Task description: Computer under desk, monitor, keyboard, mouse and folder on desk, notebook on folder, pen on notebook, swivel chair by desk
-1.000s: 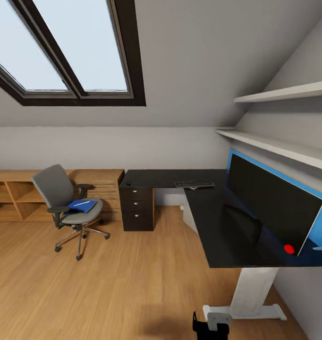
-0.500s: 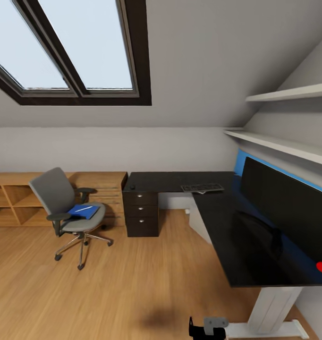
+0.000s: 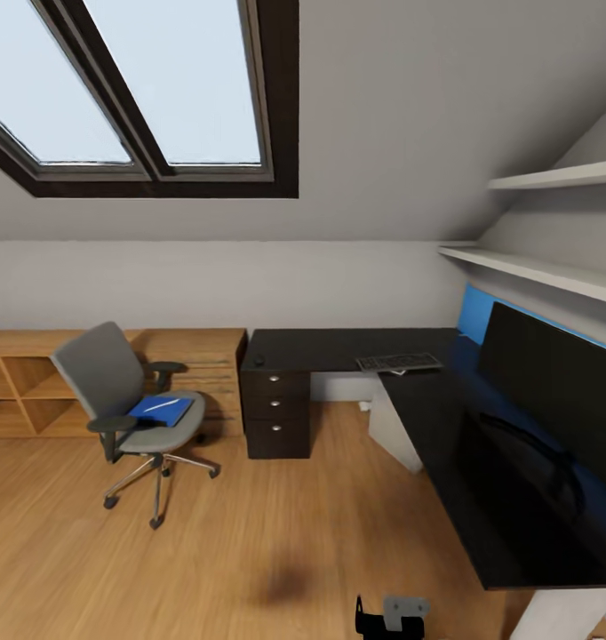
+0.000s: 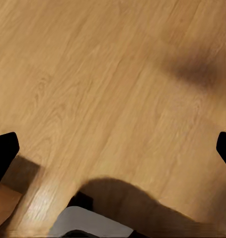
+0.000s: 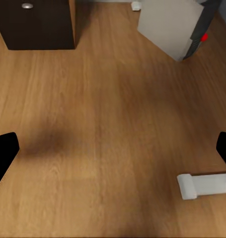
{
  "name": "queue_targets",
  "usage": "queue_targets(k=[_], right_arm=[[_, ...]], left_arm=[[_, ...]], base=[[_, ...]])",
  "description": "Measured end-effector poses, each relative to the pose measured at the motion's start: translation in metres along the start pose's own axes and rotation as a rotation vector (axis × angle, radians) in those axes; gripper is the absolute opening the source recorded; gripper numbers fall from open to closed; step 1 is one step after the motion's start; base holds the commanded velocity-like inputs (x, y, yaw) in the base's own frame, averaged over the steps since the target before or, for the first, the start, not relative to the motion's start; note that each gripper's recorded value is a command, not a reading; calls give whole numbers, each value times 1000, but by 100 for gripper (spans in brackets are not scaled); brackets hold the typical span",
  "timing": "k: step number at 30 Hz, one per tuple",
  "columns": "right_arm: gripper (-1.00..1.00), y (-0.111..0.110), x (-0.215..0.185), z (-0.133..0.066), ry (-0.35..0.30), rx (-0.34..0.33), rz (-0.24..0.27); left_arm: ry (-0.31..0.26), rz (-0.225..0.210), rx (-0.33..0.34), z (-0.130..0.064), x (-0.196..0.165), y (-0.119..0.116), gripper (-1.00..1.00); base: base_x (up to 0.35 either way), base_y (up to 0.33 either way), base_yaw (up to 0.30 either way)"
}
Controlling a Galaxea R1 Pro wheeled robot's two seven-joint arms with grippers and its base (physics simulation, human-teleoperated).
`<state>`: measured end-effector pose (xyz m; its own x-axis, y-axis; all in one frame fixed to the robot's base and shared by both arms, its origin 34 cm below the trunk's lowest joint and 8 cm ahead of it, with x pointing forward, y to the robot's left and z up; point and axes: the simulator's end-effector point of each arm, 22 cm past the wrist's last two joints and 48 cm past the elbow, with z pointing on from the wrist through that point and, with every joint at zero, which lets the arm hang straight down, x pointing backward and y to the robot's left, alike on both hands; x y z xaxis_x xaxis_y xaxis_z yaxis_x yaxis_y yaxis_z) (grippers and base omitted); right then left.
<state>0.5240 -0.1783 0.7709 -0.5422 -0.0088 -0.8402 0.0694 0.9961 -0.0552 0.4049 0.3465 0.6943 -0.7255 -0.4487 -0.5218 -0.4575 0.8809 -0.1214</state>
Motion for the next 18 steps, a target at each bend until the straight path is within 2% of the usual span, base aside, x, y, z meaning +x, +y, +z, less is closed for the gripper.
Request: queue_targets(k=[18], right_arm=[[100,-1,-1,0,-3,1,-1]], left_arm=[[11,4,-3,0,5,1,100]], base=[[333,14,0]])
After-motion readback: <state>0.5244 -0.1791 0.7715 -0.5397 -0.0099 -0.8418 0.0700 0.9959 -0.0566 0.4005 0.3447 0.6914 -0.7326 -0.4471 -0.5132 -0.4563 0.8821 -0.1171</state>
